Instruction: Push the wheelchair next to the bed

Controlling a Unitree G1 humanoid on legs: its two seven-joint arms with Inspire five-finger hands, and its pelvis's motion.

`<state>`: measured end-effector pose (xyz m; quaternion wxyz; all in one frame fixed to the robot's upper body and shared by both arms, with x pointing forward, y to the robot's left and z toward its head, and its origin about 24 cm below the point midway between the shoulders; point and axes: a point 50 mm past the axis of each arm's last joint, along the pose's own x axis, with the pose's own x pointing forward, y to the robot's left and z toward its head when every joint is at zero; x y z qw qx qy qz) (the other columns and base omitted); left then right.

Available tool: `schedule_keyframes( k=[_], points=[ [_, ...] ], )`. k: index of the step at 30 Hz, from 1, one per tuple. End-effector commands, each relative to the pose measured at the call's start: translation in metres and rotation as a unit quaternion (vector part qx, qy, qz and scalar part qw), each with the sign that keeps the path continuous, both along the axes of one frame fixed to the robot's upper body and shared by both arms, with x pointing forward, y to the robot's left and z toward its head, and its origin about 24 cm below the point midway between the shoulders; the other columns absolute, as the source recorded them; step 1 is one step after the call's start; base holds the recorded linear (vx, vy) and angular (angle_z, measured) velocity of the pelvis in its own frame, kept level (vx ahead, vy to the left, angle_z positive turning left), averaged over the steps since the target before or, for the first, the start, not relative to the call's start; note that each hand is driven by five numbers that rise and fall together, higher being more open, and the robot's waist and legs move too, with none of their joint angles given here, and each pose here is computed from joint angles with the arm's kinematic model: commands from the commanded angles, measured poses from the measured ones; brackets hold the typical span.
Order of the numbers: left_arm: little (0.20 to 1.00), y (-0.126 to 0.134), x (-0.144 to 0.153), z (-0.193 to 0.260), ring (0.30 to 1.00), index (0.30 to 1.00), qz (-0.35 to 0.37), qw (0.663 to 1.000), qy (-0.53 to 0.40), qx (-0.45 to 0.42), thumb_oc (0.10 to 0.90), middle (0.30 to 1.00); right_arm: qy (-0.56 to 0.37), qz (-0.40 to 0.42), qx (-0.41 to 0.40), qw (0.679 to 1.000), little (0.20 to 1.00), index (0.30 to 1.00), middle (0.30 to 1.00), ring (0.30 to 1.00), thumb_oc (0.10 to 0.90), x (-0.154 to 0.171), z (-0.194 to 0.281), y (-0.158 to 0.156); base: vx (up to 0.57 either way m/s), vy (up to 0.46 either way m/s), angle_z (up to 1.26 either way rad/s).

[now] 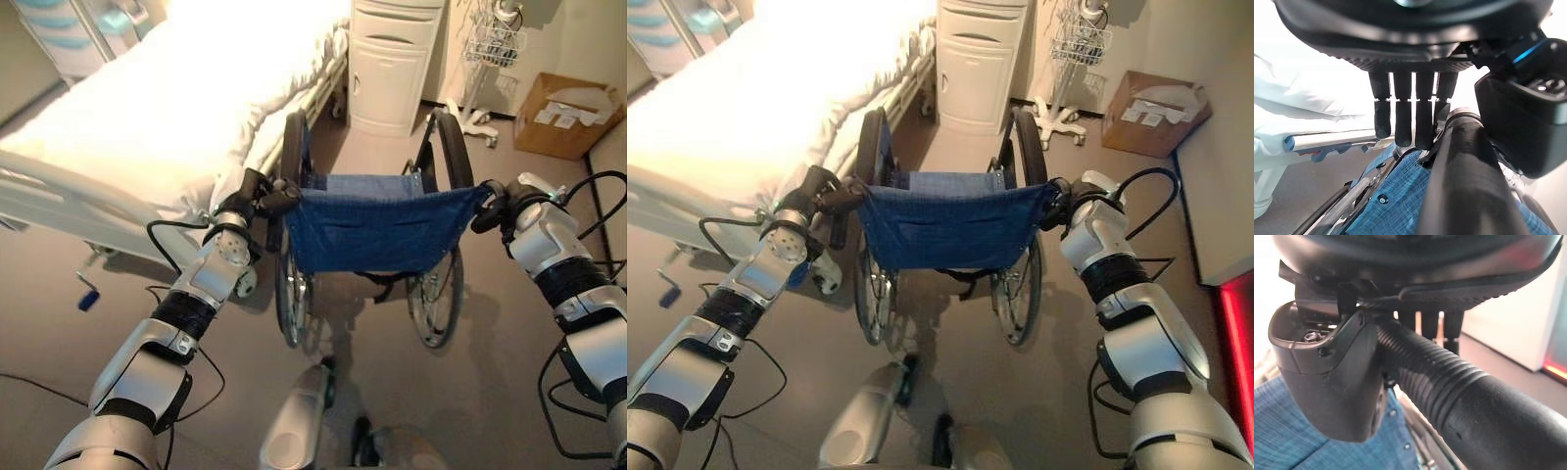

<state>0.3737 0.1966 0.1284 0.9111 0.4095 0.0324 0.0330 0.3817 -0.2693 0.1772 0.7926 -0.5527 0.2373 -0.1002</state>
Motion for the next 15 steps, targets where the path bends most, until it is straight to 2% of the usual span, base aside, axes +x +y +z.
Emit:
schedule_keyframes(
  k=[1, 7, 11, 15],
  points=[
    [0.3, -0.01, -0.005, -0.038, 0.3, 0.3, -0.017, 0.996, 0.083, 0.014, 0.4, 0.3, 0.016, 0.172, -0.001, 0.985, 0.3, 0.3, 0.3, 0.3, 0.4, 0.011, -0.022, 0.078, 0.5, 0.24, -0.4],
    [0.3, 0.008, -0.009, -0.046, 0.3, 0.3, -0.013, 0.992, 0.117, 0.039, 0.4, 0.3, 0.041, 0.179, 0.029, 0.983, 0.3, 0.3, 0.3, 0.3, 0.4, 0.003, -0.06, 0.079, 0.45, 0.176, -0.23],
    [0.3, -0.002, -0.014, -0.059, 0.3, 0.3, -0.026, 0.989, 0.133, 0.052, 0.4, 0.3, 0.056, 0.165, 0.039, 0.984, 0.3, 0.3, 0.3, 0.3, 0.4, -0.01, -0.085, 0.069, 0.32, 0.156, 0.07],
    [0.3, -0.013, -0.016, -0.069, 0.3, 0.3, -0.054, 0.987, 0.138, 0.069, 0.4, 0.3, 0.06, 0.137, 0.055, 0.987, 0.3, 0.3, 0.3, 0.3, 0.4, -0.016, -0.098, 0.068, 0.33, -0.098, 0.34]
  ],
)
